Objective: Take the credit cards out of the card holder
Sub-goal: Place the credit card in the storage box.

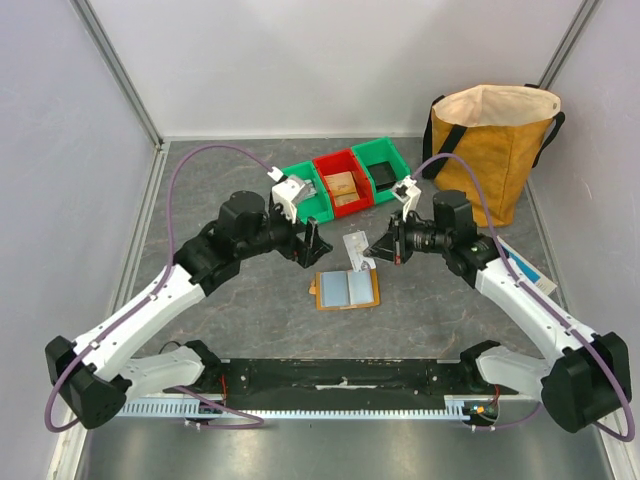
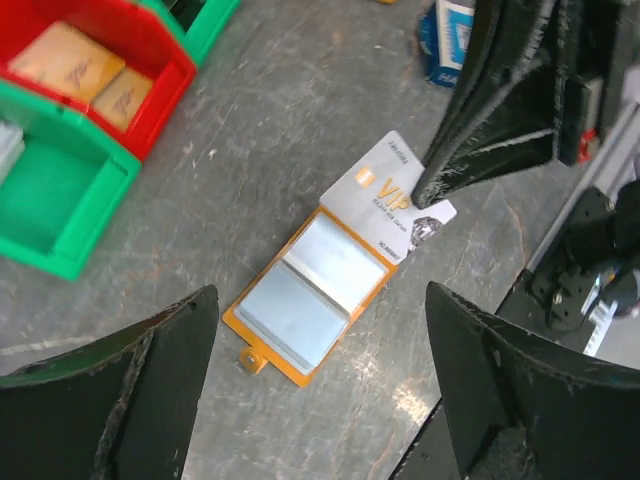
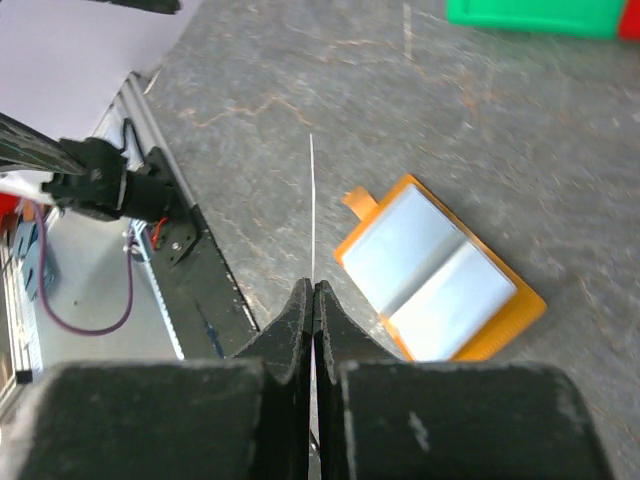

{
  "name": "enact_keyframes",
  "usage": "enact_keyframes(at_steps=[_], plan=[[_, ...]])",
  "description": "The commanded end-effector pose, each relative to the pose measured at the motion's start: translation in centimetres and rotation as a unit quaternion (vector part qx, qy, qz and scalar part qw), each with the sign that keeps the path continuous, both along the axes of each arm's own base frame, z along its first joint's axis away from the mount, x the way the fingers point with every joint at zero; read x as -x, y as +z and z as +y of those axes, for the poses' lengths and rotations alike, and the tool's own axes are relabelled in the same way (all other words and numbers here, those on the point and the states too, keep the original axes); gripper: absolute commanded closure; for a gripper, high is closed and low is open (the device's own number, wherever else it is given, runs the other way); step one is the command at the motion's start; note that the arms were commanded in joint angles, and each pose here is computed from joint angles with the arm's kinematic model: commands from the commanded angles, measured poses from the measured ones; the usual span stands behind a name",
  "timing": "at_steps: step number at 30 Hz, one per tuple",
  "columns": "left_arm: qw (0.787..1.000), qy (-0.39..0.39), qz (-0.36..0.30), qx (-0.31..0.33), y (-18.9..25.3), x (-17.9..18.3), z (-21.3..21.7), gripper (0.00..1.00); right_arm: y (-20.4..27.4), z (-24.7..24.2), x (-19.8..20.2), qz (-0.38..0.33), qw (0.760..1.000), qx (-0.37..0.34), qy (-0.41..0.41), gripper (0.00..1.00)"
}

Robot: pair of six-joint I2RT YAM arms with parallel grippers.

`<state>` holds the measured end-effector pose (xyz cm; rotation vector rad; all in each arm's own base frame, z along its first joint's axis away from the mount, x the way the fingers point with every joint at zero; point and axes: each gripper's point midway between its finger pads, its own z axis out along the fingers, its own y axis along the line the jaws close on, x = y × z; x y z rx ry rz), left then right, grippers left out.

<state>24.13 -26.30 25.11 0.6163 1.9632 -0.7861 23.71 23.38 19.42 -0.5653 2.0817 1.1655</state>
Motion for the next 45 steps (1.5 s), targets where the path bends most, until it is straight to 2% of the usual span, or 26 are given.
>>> enact_keyframes(at_steps=[1,7,16,18,22,28,32,35,37,38,39,42,45], plan=[[0.984,-0.143,-0.091,-0.05,2.7,2.9,0.1,0.1,4.0,1.7,2.3,-0.058,0.994,-0.014,0.09,1.0],[0.961,-0.243,-0.124,-0.054,4.1,5.1,-0.8,0.12,5.8,3.3,3.9,-0.109,0.981,-0.005,0.158,1.0],[0.935,-0.333,-0.111,-0.045,4.2,6.7,-2.4,0.2,7.2,4.8,5.8,-0.171,0.959,-0.007,0.225,1.0],[0.93,-0.351,-0.101,-0.035,4.2,7.1,-2.8,0.25,7.5,4.9,6.0,-0.181,0.956,-0.009,0.231,1.0],[0.925,-0.37,-0.082,-0.028,3.9,7.4,-3.3,0.41,7.6,5.0,6.1,-0.188,0.953,-0.01,0.237,1.0],[0.919,-0.388,-0.067,-0.018,3.6,7.9,-3.7,0.48,7.4,5.2,6.2,-0.189,0.951,-0.01,0.245,1.0],[0.922,-0.382,-0.057,-0.024,3.0,7.6,-3.7,0.65,7.1,5.2,6.1,-0.186,0.951,-0.008,0.245,1.0],[0.922,-0.383,-0.05,-0.024,2.8,7.6,-3.8,0.83,6.9,5.2,6.2,-0.186,0.951,-0.009,0.248,1.0],[0.922,-0.382,-0.049,-0.025,2.7,7.5,-3.8,0.98,6.7,5.1,5.9,-0.186,0.953,-0.003,0.241,1.0],[0.924,-0.378,-0.047,-0.026,2.6,7.4,-3.8,0.98,6.6,5.1,5.8,-0.185,0.954,-0.001,0.236,0.98],[0.927,-0.371,-0.048,-0.028,2.5,7.1,-3.9,0.98,6.6,5.1,5.6,-0.185,0.955,0.001,0.23,0.92],[0.943,-0.326,-0.053,-0.041,2.1,5.6,-3.7,0.98,6.4,4.9,4.4,-0.184,0.965,0.014,0.188,0.65],[0.968,-0.238,-0.059,-0.046,1.7,2.7,-2.9,0.98,5.4,4.0,2.1,-0.172,0.977,0.049,0.117,0.39]])
